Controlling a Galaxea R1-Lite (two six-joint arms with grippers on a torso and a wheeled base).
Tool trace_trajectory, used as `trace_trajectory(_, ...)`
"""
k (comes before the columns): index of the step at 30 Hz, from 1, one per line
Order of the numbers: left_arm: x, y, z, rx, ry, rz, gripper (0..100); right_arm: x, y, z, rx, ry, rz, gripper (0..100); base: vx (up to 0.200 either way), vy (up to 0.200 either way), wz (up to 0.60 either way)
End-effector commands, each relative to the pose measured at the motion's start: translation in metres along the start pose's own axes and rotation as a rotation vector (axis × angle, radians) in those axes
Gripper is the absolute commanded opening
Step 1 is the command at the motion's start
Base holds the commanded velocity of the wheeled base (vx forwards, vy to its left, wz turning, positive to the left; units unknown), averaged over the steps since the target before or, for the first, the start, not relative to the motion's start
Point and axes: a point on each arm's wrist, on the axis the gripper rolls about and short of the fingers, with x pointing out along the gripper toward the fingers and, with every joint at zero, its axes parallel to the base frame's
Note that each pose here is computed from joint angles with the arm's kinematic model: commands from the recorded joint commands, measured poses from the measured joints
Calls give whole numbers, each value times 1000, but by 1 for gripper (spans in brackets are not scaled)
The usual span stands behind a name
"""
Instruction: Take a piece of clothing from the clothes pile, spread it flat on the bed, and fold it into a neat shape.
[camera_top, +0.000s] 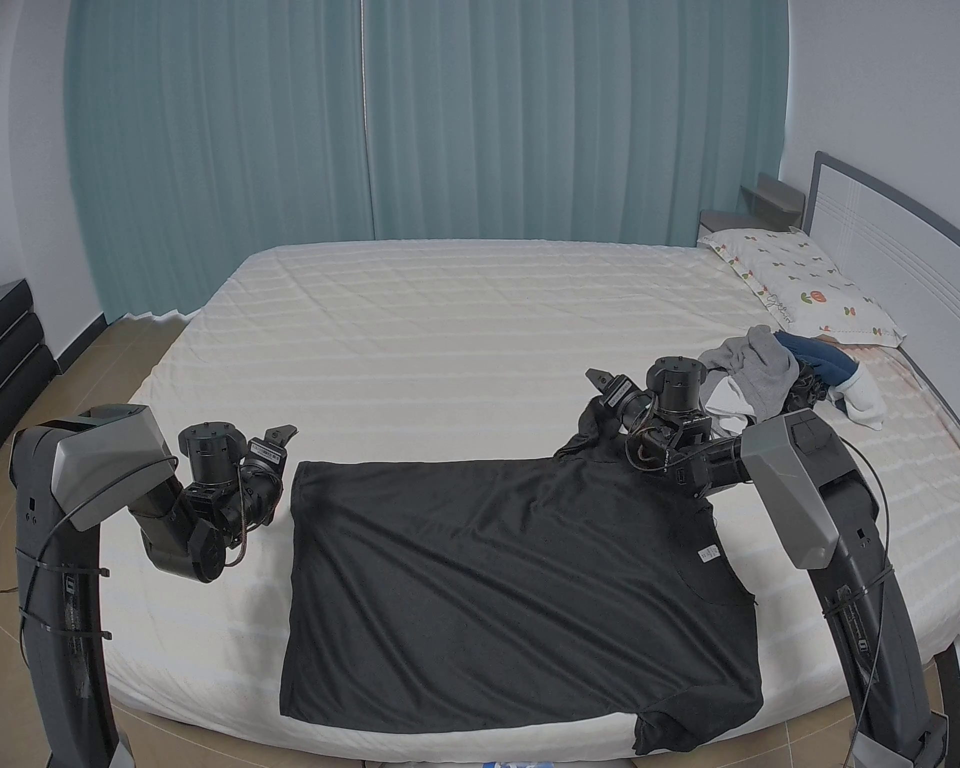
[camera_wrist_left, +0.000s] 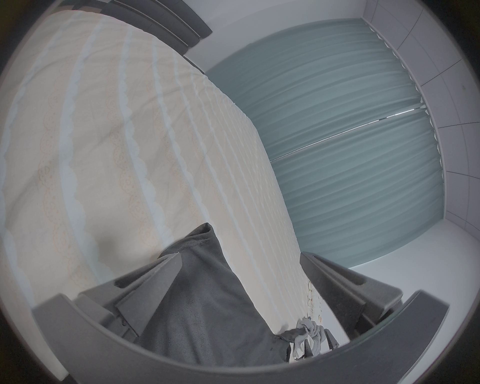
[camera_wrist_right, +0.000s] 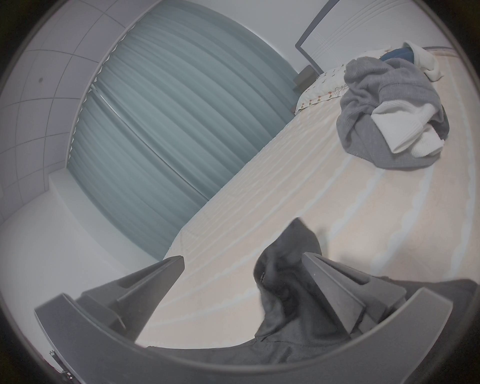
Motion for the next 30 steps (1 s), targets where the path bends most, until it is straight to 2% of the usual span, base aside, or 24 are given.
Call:
trace_trajectory(1,0,1,0,0,0,1,100,2,-9,-2,-3,1,-14,100,0,0,0)
trace_trajectory(5,0,1,0,0,0,1,100,-4,-2,12,-10,-10,-16,100,0,0,0)
trace_trajectory(8,0,1,0,0,0,1,100,-12,-12,23,-43,1,-56,100,0,0,0)
trace_trajectory(14,0,1,0,1,1,3,100,-18,-47,38,-103,22,-134,100,0,0,0)
trace_trajectory(19,0,1,-1,2,2,2,100,-21,-71,31,-133,75,-179,100,0,0,0)
trace_trajectory(30,1,2,-2,4,3,5,100,-19,-89,6,-174,133,-211,100,0,0,0)
